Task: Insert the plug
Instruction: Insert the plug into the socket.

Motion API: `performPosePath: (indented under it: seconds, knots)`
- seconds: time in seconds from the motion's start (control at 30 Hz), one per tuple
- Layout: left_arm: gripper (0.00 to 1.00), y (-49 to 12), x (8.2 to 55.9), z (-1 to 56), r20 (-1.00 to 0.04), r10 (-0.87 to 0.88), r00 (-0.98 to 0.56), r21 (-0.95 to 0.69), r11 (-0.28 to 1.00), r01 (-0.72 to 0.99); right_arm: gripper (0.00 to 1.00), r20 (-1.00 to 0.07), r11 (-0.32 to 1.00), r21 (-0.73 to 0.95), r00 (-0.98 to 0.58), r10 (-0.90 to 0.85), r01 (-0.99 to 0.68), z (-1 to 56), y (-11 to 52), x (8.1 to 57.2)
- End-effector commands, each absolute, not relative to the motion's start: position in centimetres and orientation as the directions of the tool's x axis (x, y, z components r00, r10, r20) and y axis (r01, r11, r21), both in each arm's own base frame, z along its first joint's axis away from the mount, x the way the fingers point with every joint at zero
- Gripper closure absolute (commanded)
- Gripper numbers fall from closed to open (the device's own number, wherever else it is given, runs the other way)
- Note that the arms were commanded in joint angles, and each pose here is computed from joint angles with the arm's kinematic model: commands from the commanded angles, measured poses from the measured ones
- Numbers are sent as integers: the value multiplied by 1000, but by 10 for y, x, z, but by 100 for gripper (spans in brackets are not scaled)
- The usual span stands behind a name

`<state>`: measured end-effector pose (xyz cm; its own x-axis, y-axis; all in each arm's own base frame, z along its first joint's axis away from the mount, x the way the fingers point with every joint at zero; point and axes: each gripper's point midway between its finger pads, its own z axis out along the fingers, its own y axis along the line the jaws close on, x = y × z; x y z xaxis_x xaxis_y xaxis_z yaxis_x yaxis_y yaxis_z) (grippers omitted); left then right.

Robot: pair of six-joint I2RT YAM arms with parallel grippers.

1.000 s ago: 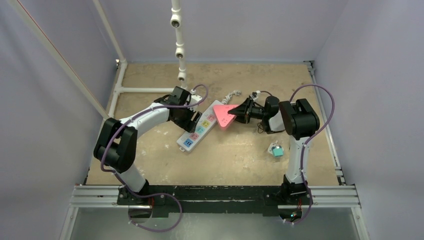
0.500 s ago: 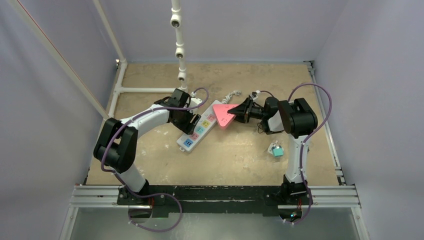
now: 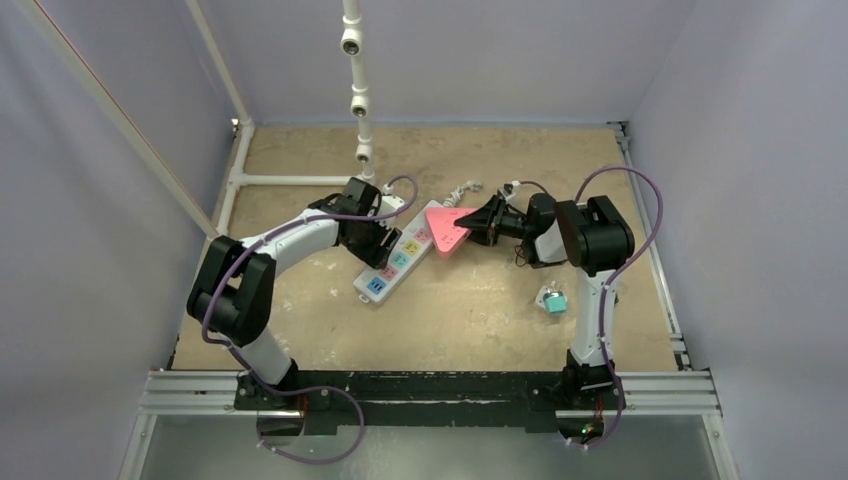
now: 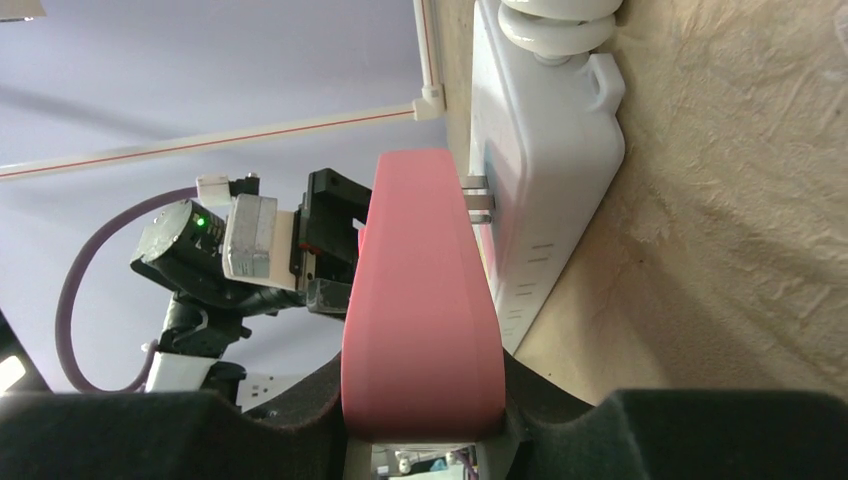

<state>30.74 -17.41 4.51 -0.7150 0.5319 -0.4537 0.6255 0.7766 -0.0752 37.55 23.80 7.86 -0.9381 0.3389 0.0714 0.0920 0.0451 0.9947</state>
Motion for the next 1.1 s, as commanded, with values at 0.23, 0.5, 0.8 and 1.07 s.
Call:
performPosePath:
  seconds: [0.23, 0.5, 0.8, 1.07]
  knots:
    - [42, -172, 311, 50, -485, 542, -686, -52, 766, 641, 100, 81, 98, 988, -941, 327, 119, 64, 241, 371]
    - [42, -177, 321, 64, -508, 541, -670, -45, 761, 648, 100, 124, 185, 963, -930, 346, 198, 38, 237, 368]
    - [38, -208, 361, 112, -602, 488, -632, -67, 757, 649, 100, 131, 293, 924, -923, 363, 246, 2, 230, 354]
    - [33, -254, 385, 110, -640, 519, -566, -46, 710, 703, 100, 143, 299, 913, -905, 399, 276, -8, 227, 351]
